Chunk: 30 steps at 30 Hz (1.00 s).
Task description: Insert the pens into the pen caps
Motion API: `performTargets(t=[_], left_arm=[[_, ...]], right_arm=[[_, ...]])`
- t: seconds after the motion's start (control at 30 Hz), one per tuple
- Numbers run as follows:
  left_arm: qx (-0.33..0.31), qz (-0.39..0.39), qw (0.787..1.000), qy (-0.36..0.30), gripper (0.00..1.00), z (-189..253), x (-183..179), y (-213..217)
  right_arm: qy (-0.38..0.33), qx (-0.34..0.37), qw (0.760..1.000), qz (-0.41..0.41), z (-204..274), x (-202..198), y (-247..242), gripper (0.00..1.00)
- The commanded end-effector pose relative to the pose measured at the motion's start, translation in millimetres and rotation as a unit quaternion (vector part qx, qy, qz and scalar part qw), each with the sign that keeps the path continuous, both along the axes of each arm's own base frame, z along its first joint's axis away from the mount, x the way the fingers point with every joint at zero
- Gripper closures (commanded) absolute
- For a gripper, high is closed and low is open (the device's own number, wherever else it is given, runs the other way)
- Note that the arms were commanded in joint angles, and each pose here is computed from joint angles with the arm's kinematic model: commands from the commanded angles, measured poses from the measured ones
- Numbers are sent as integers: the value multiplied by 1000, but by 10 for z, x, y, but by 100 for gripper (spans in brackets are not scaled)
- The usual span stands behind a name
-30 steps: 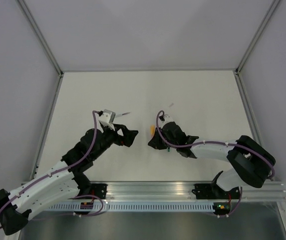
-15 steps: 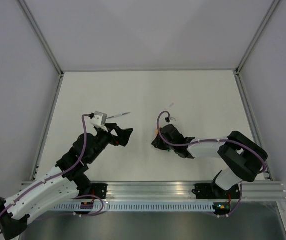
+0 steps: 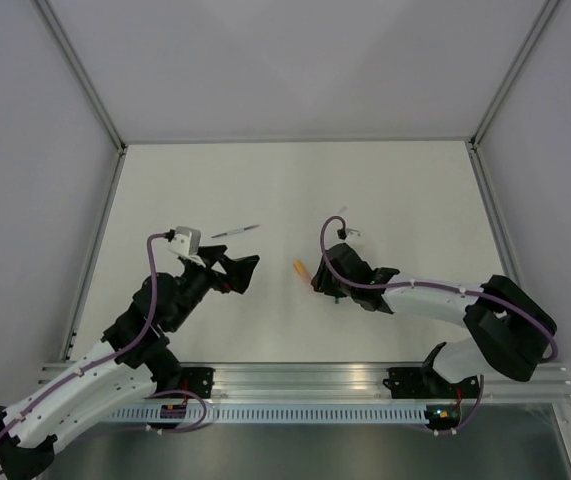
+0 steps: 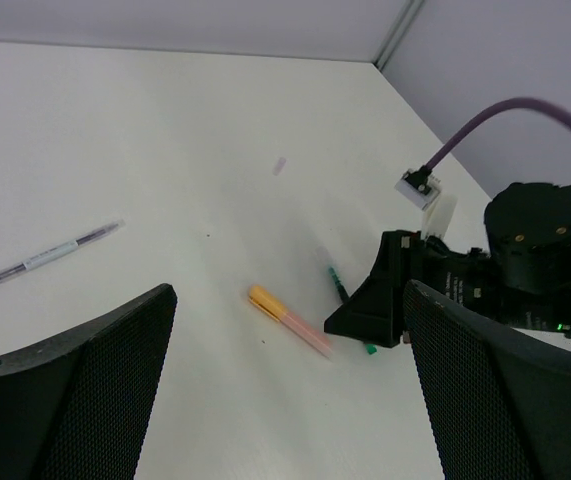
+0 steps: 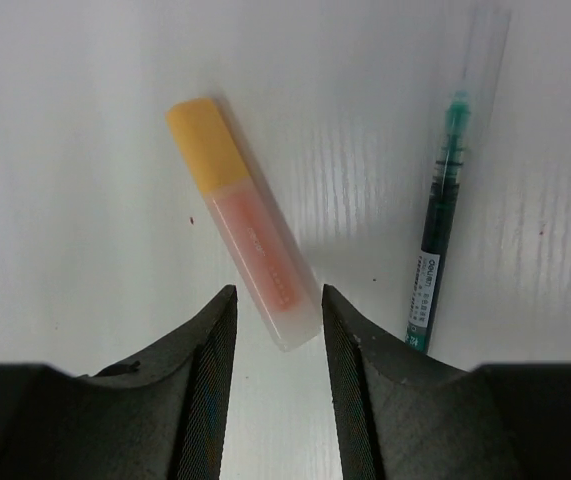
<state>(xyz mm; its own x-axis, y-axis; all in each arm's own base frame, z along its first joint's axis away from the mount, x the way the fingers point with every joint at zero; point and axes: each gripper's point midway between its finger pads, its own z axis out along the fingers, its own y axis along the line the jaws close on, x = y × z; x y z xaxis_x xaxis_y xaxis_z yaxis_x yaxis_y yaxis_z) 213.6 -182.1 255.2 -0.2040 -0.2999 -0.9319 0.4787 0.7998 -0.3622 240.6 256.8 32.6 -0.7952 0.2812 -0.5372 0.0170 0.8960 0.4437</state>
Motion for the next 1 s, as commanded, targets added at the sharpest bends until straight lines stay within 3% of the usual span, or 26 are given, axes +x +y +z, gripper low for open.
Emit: performTargets(t=[0.0, 0.13, 0.33, 0.37, 0.43, 0.7, 0.83, 0.97], left_arm=[[4, 8, 1000, -5, 0, -33, 19, 25], [-4, 15, 1000, -12, 0, -11, 51, 27], [-3, 23, 1000, -13, 0, -11, 55, 63], [-2, 24, 1000, -12, 0, -18, 54, 72], [-10, 24, 999, -18, 0, 22, 36, 90], [-26, 7, 999, -26, 0, 80, -30, 66], [-30, 4, 999, -28, 0, 103, -49, 71], [-32, 3, 999, -29, 0, 107, -55, 73]], right_arm=[[-74, -29, 997, -11, 564, 272, -61, 54], [-145, -55, 987, -42, 1195, 772, -134, 51], [-132, -120, 972, -155, 1359, 1492, -457, 52], [-111, -164, 964, -175, 1177, 1551, -579, 53], [-104, -175, 959, -199, 1138, 1749, -659, 54], [-28, -135, 944, -300, 614, 2182, -975, 54], [17, -149, 941, -304, 209, 2279, -1039, 54], [14, -157, 954, -257, 75, 2401, -935, 57]])
